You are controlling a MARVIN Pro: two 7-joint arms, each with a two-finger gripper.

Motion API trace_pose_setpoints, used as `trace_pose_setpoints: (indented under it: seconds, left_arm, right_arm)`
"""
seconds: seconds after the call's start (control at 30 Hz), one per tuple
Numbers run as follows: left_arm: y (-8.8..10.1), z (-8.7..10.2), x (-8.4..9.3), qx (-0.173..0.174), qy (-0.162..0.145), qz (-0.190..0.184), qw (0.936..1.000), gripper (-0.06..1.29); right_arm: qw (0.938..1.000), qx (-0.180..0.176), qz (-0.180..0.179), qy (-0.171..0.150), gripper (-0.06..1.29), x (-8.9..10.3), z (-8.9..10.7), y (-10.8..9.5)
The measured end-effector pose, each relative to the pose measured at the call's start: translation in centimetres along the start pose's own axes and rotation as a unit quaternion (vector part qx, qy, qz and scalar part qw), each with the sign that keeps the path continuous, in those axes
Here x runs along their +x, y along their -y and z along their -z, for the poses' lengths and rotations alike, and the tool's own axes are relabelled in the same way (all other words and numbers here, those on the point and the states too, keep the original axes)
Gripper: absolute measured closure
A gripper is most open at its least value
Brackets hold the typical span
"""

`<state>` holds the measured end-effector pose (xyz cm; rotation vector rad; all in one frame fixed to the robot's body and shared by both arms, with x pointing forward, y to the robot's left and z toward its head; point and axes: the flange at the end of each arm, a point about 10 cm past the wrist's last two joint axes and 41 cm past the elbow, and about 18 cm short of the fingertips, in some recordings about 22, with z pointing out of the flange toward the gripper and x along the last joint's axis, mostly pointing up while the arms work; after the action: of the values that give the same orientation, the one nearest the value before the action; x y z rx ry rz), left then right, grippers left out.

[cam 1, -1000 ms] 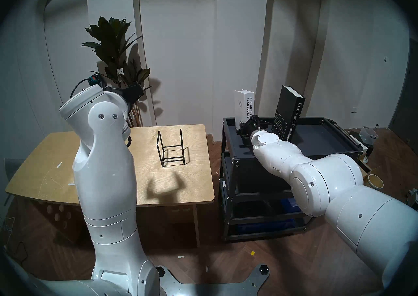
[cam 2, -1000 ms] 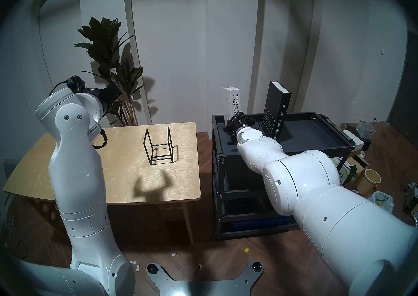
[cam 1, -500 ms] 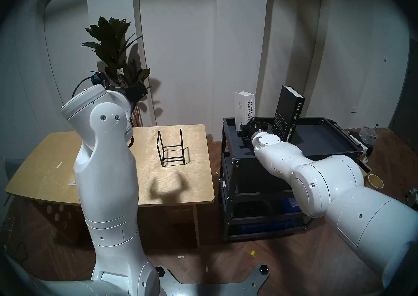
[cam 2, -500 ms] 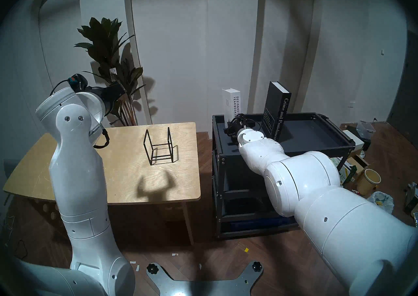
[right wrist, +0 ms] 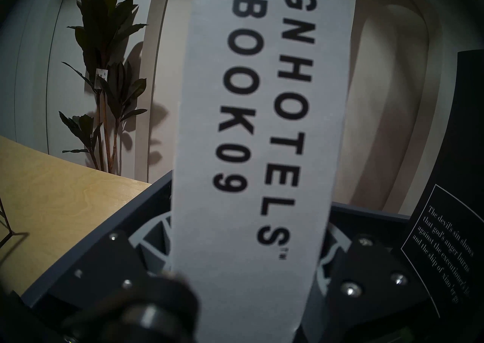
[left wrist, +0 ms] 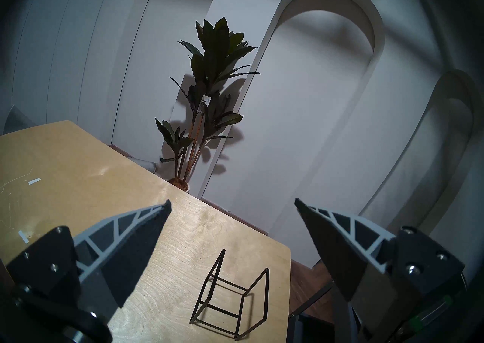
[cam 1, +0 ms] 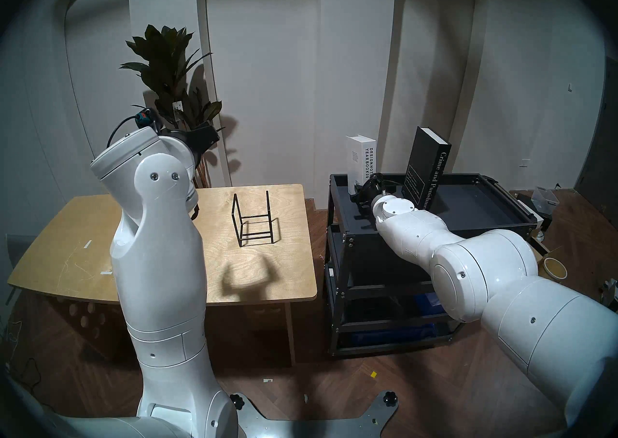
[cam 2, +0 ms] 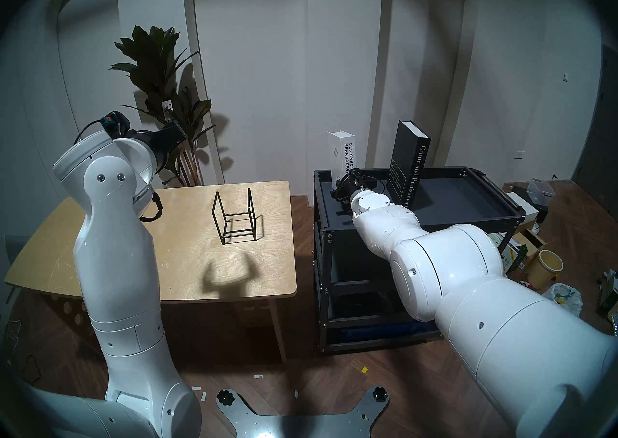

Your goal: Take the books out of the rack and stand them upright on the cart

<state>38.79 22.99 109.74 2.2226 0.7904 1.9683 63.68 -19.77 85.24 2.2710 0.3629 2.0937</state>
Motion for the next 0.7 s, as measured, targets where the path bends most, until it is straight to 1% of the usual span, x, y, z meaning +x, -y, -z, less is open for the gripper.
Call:
trace_pose_setpoints:
  seconds: [0.53,0.57,0.6,0.67,0.7]
  left_arm:
    - [0.03,-0.02,-0.06,0.001,0.001,0.0,1.0,-0.02]
    - [0.04,-0.02,-0.06,0.001,0.001,0.0,1.0,-0.02]
    - [0.05,-0.02,-0.06,0.001,0.001,0.0,1.0,-0.02]
    - [0.07,-0.03,-0.06,0.001,0.001,0.0,1.0,-0.02]
    - [0.08,-0.02,-0.07,0.002,0.001,0.0,1.0,-0.02]
  right_arm:
    - [1.0,-0.004,0.007,-0.005,0.58,-0.53,0.21,0.53]
    - [0.9999,-0.004,0.008,-0.006,0.55,-0.52,0.21,0.55]
    - [0.9999,-0.003,0.01,-0.006,0.35,-0.5,0.2,0.59]
    - [0.9999,-0.003,0.011,-0.007,0.46,-0.49,0.2,0.62]
    - [0.9999,-0.003,0.013,-0.008,0.36,-0.48,0.2,0.67]
